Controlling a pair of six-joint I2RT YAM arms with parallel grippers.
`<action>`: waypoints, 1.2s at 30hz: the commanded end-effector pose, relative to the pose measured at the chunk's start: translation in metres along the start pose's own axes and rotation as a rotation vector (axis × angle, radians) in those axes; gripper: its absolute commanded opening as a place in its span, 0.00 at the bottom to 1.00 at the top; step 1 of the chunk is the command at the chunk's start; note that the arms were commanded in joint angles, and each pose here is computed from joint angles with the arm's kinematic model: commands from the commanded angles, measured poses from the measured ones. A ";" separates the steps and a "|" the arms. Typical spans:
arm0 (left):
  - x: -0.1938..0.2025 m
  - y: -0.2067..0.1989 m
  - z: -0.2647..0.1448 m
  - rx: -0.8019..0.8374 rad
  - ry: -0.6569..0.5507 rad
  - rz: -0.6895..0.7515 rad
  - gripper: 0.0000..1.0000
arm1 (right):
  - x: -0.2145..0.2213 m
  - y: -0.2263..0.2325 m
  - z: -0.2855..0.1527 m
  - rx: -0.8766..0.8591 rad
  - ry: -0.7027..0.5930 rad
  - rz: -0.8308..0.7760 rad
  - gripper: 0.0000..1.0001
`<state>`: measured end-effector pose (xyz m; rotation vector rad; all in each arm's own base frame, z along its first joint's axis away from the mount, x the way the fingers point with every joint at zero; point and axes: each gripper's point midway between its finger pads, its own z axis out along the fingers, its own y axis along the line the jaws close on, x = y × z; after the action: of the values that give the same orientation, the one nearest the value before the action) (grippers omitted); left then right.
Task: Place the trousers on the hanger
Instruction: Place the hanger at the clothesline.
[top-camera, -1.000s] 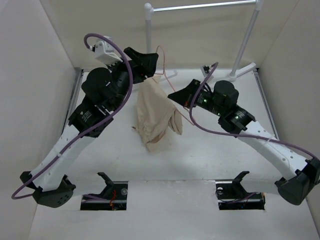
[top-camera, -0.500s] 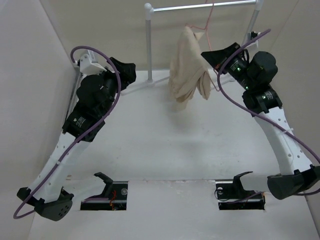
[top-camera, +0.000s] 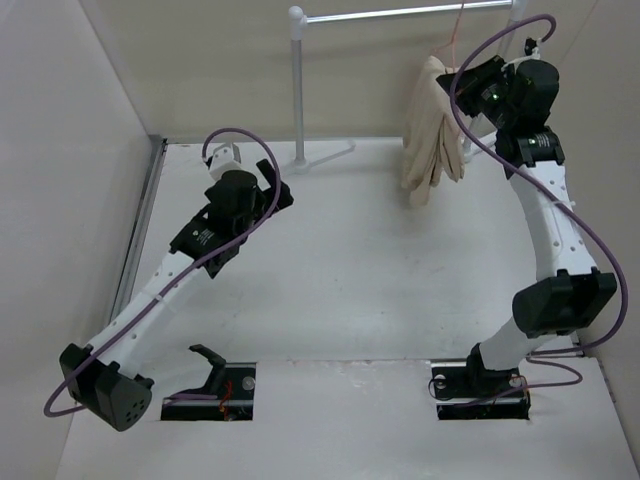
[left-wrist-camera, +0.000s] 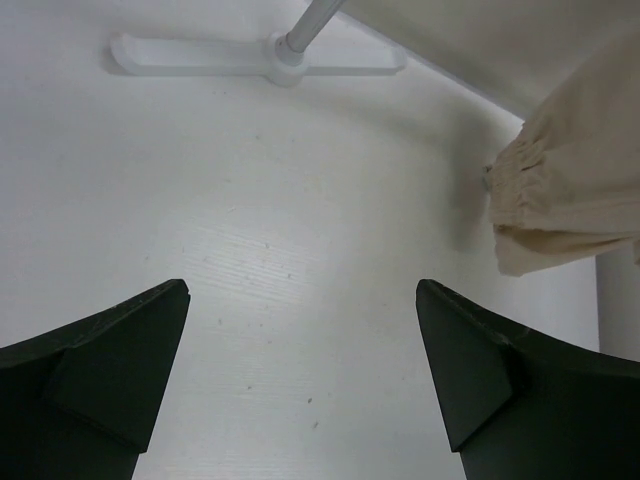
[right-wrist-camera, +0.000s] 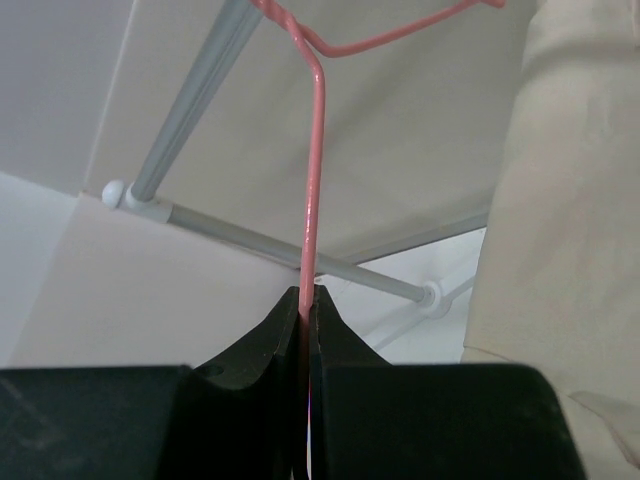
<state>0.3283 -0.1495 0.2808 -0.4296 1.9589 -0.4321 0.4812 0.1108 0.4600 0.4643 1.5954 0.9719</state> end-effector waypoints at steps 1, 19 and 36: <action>0.007 0.009 0.003 -0.011 0.006 -0.005 1.00 | -0.055 0.062 -0.015 -0.182 -0.141 -0.062 0.00; 0.057 0.023 0.034 -0.034 0.140 -0.024 1.00 | -0.067 -0.019 0.041 -0.027 -0.128 0.017 0.00; 0.073 0.050 0.045 -0.144 0.215 -0.040 1.00 | -0.064 -0.035 0.027 0.032 -0.136 -0.002 0.82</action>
<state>0.3335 -0.1478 0.1733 -0.5132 2.2222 -0.3599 0.5523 0.0613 0.4227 0.6116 1.6099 0.9141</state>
